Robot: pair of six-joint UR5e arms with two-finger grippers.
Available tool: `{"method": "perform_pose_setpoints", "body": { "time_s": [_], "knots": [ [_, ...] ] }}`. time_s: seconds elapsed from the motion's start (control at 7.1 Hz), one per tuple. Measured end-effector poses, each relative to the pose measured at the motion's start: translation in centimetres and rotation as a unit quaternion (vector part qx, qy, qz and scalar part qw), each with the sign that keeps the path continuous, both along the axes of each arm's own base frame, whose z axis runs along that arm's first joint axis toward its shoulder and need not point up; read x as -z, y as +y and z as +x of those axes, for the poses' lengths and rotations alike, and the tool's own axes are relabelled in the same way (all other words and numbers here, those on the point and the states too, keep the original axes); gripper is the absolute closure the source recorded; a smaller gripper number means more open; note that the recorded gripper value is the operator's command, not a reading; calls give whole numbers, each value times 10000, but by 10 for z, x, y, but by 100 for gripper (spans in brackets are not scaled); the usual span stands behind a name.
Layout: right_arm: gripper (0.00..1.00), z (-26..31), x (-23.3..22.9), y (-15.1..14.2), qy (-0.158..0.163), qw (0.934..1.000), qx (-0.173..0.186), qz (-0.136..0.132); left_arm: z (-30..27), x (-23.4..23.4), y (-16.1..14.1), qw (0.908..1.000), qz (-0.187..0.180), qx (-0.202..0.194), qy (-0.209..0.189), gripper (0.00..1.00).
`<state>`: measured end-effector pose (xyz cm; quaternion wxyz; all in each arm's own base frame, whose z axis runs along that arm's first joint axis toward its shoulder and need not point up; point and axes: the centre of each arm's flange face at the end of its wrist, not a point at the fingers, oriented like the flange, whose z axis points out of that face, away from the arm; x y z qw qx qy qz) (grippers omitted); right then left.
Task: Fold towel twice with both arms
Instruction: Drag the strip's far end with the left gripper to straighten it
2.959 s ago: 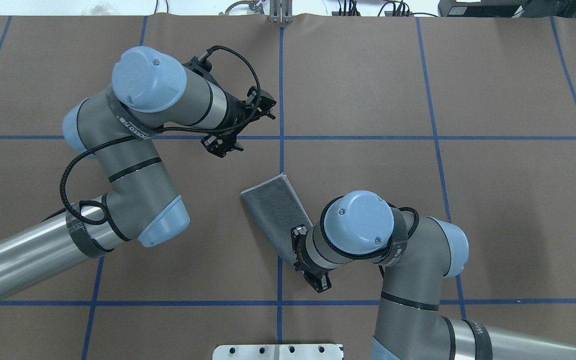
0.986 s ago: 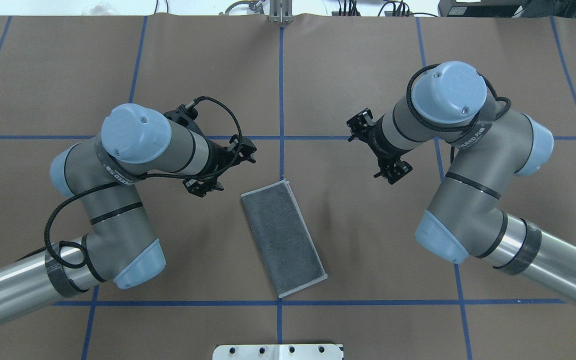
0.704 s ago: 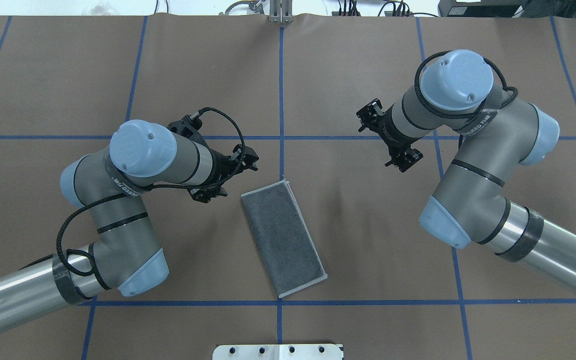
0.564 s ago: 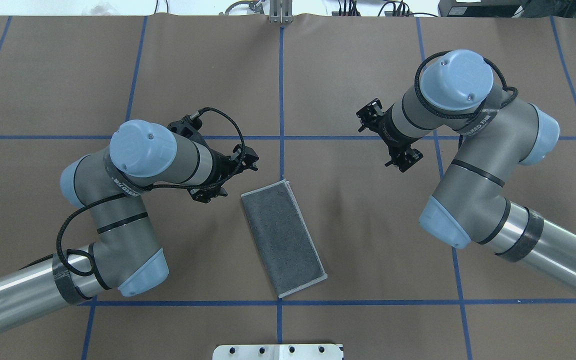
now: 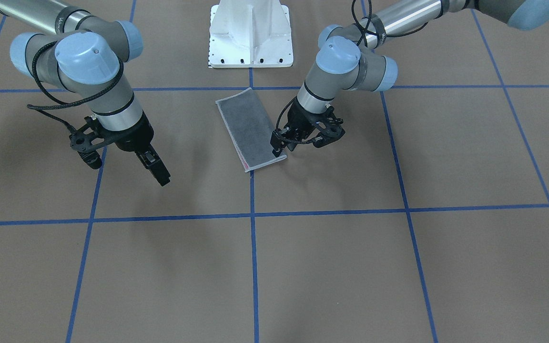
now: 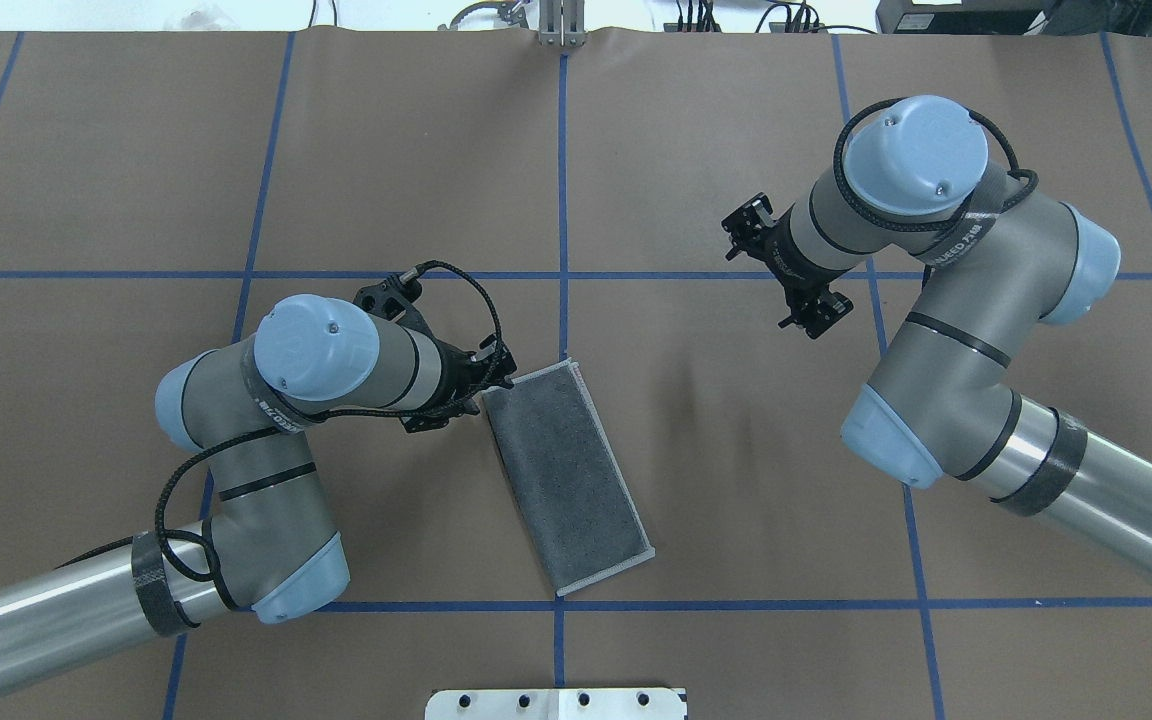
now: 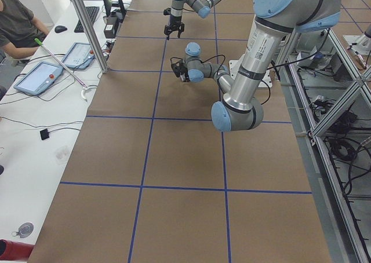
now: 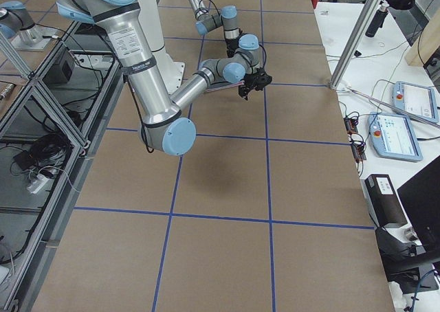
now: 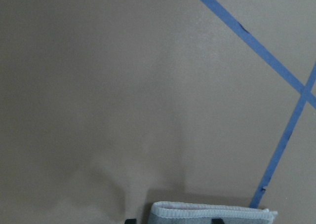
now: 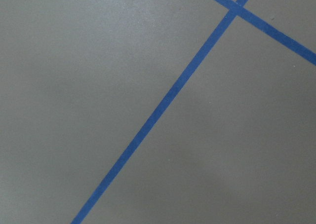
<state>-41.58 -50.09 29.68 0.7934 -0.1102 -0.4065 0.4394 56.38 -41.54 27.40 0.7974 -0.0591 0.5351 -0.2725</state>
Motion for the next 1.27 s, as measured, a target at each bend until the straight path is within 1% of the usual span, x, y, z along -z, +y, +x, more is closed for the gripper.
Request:
{"method": "perform_pose_setpoints", "body": {
  "time_s": [0.14,0.28,0.42,0.56,1.27],
  "knots": [
    [0,0,0,0,-1,10000,0,-4,3,-2,1,10000,-11,-16,-22,52],
    [0,-1,-1,0,8,10000,0,-18,5,-5,2,10000,-24,-28,-47,60],
    [0,-2,-4,-1,28,10000,2,-36,6,-7,2,10000,-32,-32,-64,83],
    [0,-2,-6,-2,44,10000,3,-48,7,-7,2,10000,-34,-35,-66,100],
    [0,0,-10,-7,77,9999,-26,-59,5,3,2,10000,9,-26,13,100]
  ]
}}
